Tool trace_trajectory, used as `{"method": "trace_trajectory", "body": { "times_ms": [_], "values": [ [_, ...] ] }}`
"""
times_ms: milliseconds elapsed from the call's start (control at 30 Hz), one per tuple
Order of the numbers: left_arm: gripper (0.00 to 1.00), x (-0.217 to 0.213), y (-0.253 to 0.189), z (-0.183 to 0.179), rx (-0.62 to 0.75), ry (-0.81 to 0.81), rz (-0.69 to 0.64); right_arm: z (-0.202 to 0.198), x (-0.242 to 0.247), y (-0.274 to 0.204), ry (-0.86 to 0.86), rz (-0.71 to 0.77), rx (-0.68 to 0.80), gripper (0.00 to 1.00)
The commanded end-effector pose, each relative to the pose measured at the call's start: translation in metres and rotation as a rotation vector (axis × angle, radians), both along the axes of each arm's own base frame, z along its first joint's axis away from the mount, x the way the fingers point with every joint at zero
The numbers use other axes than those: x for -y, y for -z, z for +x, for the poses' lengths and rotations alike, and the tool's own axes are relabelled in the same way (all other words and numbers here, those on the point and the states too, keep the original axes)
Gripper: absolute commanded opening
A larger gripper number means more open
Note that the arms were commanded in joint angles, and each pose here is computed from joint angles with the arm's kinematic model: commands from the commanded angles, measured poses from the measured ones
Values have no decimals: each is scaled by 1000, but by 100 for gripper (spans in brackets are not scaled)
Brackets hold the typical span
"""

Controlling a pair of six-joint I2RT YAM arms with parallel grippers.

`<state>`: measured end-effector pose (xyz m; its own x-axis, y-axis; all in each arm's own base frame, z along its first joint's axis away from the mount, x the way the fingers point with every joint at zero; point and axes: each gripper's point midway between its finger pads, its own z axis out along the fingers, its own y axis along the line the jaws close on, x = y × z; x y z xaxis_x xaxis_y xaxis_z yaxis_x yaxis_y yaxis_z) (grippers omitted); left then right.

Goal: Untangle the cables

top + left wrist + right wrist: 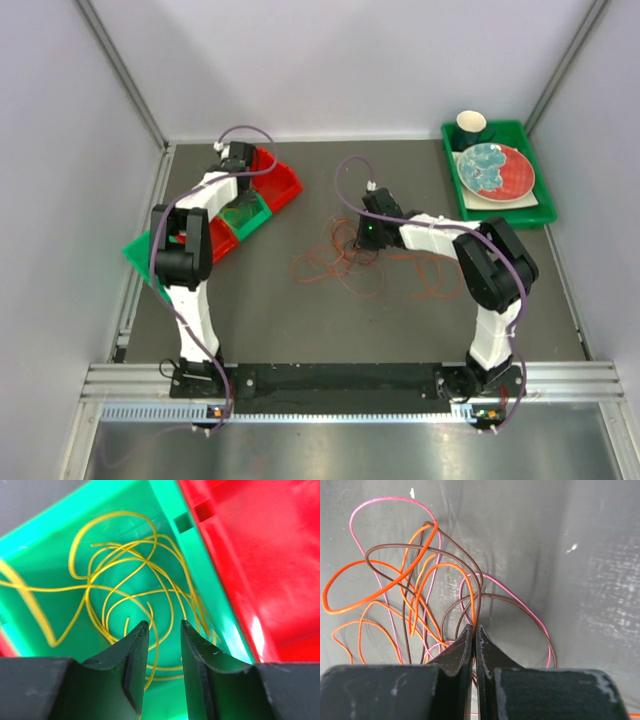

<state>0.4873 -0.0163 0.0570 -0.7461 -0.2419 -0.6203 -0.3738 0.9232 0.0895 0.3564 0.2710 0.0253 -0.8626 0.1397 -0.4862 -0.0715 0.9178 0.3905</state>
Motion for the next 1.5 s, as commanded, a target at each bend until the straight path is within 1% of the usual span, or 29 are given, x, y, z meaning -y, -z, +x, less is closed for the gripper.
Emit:
{"method": "trace_trajectory", "body": {
  "times_ms": [0,300,400,433,500,533,633,667,700,767,833,867,1033,1067,1167,1267,1333,1400,1433,1467],
  "values": [
    [37,6,-58,9,127,33,-22,0,-16,-5,-30,8,14,0],
    [35,7,-86,12,167,50,-20,-2,-19,-6,-34,6,14,0],
    [35,7,-97,9,187,48,-23,-3,-19,-5,-36,4,11,0],
    [35,6,-109,7,214,42,-26,-3,-19,-5,-36,5,12,0],
    [35,0,-117,3,230,19,-5,-3,-19,-5,-37,4,13,0],
    [36,-3,-128,0,256,8,4,-2,-19,-5,-35,5,14,0],
    [38,-16,-143,-6,302,-32,38,-3,-20,-5,-37,8,12,0],
    [41,-19,-146,-5,317,-35,41,-3,-20,-5,-37,8,12,0],
    [45,-24,-144,-4,314,-42,40,-2,-21,-4,-37,8,12,0],
    [49,-32,-141,-2,291,-67,43,-2,-21,-5,-38,9,13,0],
    [51,-40,-126,3,258,-83,44,-2,-21,-6,-37,9,15,0],
    [56,-41,-122,6,258,-80,40,-1,-21,-7,-38,9,17,0],
    [57,-48,-90,14,195,-92,44,-2,-20,-8,-35,8,17,0],
    [56,-47,-87,16,193,-90,33,-1,-20,-8,-34,9,19,0],
    [43,-48,-78,21,187,-90,29,-1,-20,-10,-34,8,23,0],
    [17,-47,-73,26,183,-73,27,-1,-18,-11,-29,5,27,0],
    [0,-42,-63,26,155,-48,6,-1,-18,-14,-26,6,32,0],
    [0,-30,-63,24,144,-11,-50,0,-17,-17,-21,4,41,0],
    [0,-27,-56,19,127,-4,-62,-1,-16,-17,-22,3,42,0],
    [0,-24,-58,17,135,3,-77,0,-16,-18,-19,3,43,0]
  ]
}}
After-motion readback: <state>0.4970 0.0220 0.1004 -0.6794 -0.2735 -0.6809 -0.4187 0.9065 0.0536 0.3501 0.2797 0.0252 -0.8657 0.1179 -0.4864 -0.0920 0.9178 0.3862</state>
